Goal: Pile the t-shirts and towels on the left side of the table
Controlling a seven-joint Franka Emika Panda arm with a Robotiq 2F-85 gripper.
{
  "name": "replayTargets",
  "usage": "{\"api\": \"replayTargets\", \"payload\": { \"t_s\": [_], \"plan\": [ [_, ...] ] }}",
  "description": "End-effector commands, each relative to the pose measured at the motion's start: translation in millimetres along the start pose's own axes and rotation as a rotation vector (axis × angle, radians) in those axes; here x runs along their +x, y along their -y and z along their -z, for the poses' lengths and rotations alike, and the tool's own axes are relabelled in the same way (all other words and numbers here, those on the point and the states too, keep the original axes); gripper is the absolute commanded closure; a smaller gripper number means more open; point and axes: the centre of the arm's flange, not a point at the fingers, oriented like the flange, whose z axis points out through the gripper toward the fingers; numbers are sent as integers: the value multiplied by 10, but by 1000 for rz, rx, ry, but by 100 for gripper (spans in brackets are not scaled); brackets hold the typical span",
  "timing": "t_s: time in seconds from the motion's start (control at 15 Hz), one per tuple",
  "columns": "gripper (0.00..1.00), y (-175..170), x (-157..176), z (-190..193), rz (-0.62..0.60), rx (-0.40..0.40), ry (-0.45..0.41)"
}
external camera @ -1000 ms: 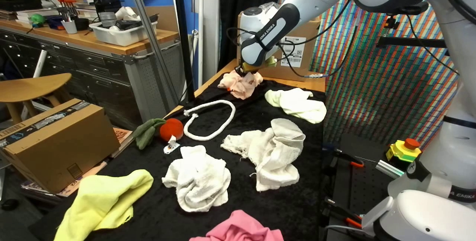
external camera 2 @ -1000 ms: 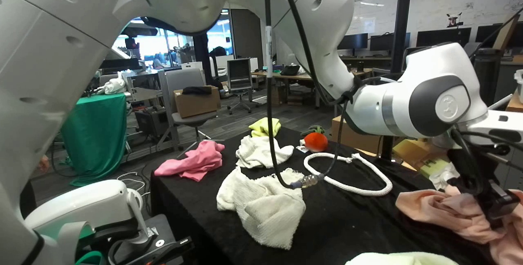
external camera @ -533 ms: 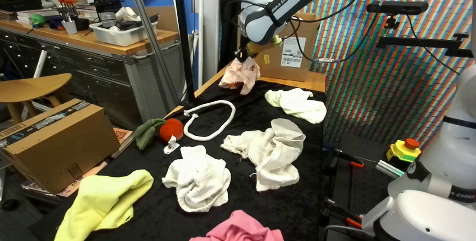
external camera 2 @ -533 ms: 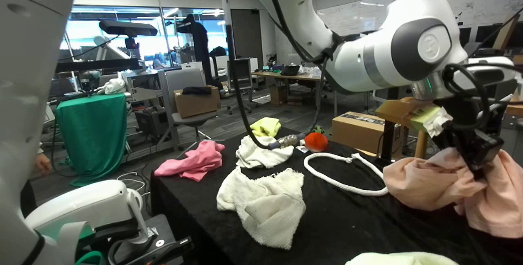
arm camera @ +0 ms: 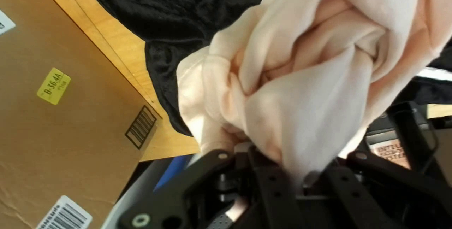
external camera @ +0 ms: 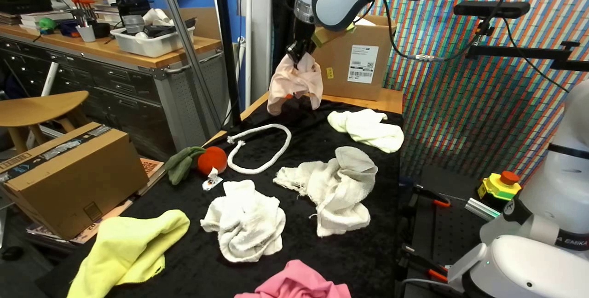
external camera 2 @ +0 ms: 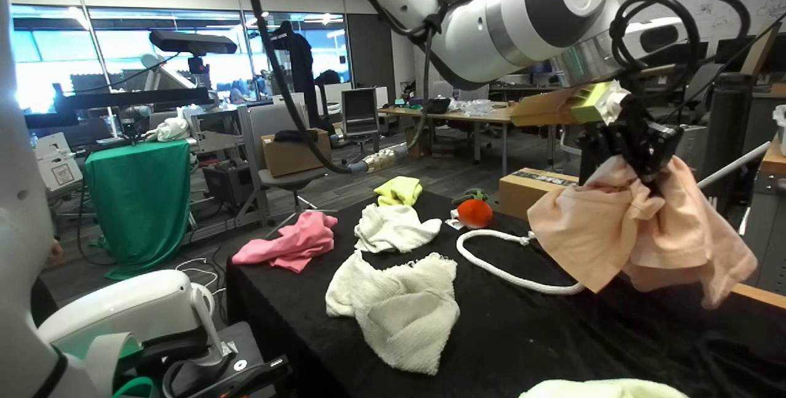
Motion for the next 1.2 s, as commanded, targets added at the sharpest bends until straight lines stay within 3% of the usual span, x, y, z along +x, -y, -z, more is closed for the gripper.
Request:
{"api": "replayTargets", "payload": {
  "t_s": [0.0,0.47,0.93,1.0,1.13],
  "plan": [
    [89,354,-257,436,145,44,-17],
    [89,1303,-615,824,366,127,24],
    [90,1956,-848,835,452,114,54],
    [65,1984,-862,806,453,98,53],
    [62,1985,-868,743,434,58,44]
  ]
}}
